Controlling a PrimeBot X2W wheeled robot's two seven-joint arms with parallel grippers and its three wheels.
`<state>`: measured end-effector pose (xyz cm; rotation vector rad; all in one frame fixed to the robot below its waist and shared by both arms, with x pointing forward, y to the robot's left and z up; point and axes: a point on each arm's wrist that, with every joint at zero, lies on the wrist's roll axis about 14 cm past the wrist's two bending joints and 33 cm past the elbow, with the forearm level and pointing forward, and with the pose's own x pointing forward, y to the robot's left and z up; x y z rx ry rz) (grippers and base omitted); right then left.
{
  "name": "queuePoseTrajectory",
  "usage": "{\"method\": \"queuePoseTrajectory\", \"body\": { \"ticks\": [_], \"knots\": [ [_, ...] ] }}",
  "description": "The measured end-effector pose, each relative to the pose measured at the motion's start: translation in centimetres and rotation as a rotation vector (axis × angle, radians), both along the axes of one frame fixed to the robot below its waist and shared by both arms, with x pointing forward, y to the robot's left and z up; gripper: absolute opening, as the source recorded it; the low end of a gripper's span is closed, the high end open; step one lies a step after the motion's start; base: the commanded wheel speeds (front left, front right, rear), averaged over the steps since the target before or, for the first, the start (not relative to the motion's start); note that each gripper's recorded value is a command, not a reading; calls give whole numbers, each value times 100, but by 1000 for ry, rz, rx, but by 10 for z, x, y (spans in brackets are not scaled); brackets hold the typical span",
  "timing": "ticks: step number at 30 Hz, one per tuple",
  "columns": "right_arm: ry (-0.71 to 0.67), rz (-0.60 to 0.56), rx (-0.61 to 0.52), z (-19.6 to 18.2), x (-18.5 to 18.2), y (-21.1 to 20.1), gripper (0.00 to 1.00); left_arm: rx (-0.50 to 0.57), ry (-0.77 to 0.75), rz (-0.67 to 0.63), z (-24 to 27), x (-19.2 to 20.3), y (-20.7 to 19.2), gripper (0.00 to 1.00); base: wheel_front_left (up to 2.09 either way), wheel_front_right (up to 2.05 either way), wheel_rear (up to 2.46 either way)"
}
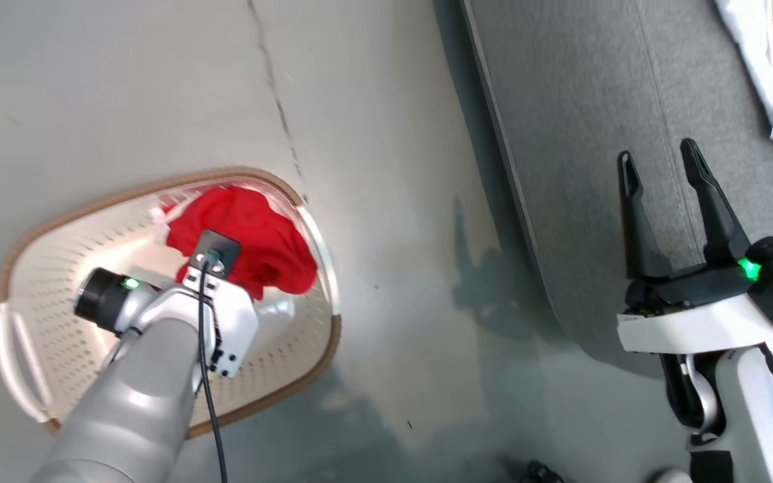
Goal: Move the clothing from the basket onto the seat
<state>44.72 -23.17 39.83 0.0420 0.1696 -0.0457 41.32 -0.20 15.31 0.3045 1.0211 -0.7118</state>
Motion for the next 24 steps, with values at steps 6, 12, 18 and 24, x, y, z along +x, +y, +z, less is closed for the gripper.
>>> {"method": "queuePoseTrajectory", "body": {
  "ticks": [6, 12, 18, 24],
  "knots": [
    [-73, 24, -8, 33, -6, 2, 100, -67, -121, 68, 50, 7, 5, 0, 0, 0, 0],
    [-137, 56, -6, 63, -20, 10, 100, -150, -269, 176, 107, 19, 12, 0, 0, 0, 0],
    [-205, 95, 15, 89, -33, 25, 100, -267, -456, 276, 180, 38, 11, 0, 0, 0, 0],
    [-255, 129, 30, 109, -46, 38, 100, -476, -666, 387, 272, 47, 14, 0, 0, 0, 0]
  ]
}}
